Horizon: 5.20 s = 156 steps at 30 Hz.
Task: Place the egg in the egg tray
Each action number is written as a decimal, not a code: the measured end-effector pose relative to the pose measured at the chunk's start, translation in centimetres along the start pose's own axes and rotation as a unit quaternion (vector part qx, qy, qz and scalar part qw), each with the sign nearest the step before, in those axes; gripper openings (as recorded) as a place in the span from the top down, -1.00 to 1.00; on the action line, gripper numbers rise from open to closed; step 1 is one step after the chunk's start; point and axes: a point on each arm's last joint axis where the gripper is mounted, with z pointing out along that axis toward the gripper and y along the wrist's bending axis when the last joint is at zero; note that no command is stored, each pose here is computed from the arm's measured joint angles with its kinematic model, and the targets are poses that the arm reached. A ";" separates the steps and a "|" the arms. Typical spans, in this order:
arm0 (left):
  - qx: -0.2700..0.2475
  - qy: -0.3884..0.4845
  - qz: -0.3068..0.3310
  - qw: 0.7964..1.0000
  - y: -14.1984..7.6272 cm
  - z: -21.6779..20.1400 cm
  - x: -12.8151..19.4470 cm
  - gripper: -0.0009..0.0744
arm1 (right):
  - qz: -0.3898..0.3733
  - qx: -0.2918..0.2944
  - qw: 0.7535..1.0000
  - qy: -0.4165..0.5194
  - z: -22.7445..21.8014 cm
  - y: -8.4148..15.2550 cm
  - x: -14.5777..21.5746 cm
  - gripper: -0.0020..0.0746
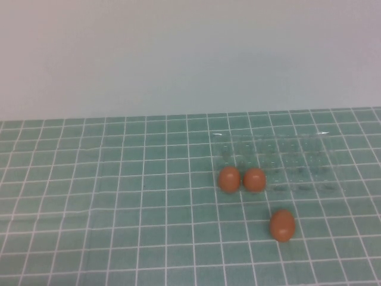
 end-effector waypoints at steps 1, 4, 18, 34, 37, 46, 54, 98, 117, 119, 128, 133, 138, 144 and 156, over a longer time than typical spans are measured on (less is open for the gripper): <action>0.000 0.000 0.000 1.000 0.0 0.0 0.0 0.98 | -0.010 0.001 1.000 0.003 0.2 0.0 -1.1 0.95; 0.000 0.000 0.000 1.000 0.0 0.0 0.0 0.98 | -0.035 0.010 0.998 0.056 1.6 0.0 -3.5 0.95; 0.000 0.000 0.000 1.000 0.0 0.0 0.0 0.98 | 0.043 0.005 0.941 0.336 10.1 0.5 -2.8 0.95; 0.000 0.000 0.000 1.000 0.0 0.0 0.0 0.98 | -0.040 -0.201 0.775 0.597 16.6 6.0 1.6 0.95; 0.000 0.000 0.000 1.000 0.0 0.0 0.0 0.98 | -0.039 -0.203 0.752 0.626 18.1 7.7 2.3 0.95; 0.000 0.000 0.000 1.000 0.0 0.0 0.0 0.98 | -0.056 -0.147 0.685 0.712 20.2 13.3 7.3 0.95; 0.000 0.000 0.000 1.000 0.0 0.0 0.0 0.98 | -0.031 -0.087 0.666 0.741 23.1 15.3 10.3 0.86; 0.000 0.000 0.000 1.000 0.0 0.0 0.0 0.98 | -0.015 -0.026 0.626 0.779 25.5 16.7 23.7 0.06; 0.000 0.000 0.000 1.000 0.0 0.0 0.0 0.98 | -0.071 -0.091 0.622 0.775 25.5 16.7 23.7 0.00; 0.000 0.000 0.000 1.000 0.0 0.0 0.0 0.98 | -0.076 -0.098 0.622 0.773 25.5 16.7 23.7 -0.24; 0.000 0.000 0.000 1.000 0.0 0.0 0.0 0.98 | -0.105 -0.121 0.607 0.778 25.3 16.5 23.6 -0.69; 0.000 0.000 0.000 1.000 0.0 0.0 0.0 0.98 | -0.145 -0.117 0.589 0.786 25.1 15.8 23.5 -0.70; 0.000 0.000 0.000 1.000 0.0 0.0 0.0 0.98 | -0.169 -0.120 0.579 0.789 25.1 15.5 23.4 -0.70; 0.000 0.000 0.000 1.000 0.0 0.0 0.0 0.98 | -0.177 -0.130 0.577 0.787 25.1 15.5 23.4 -0.68; 0.000 0.000 0.000 1.000 0.0 0.0 0.0 0.98 | -0.183 -0.140 0.585 0.778 25.3 15.5 23.5 -0.02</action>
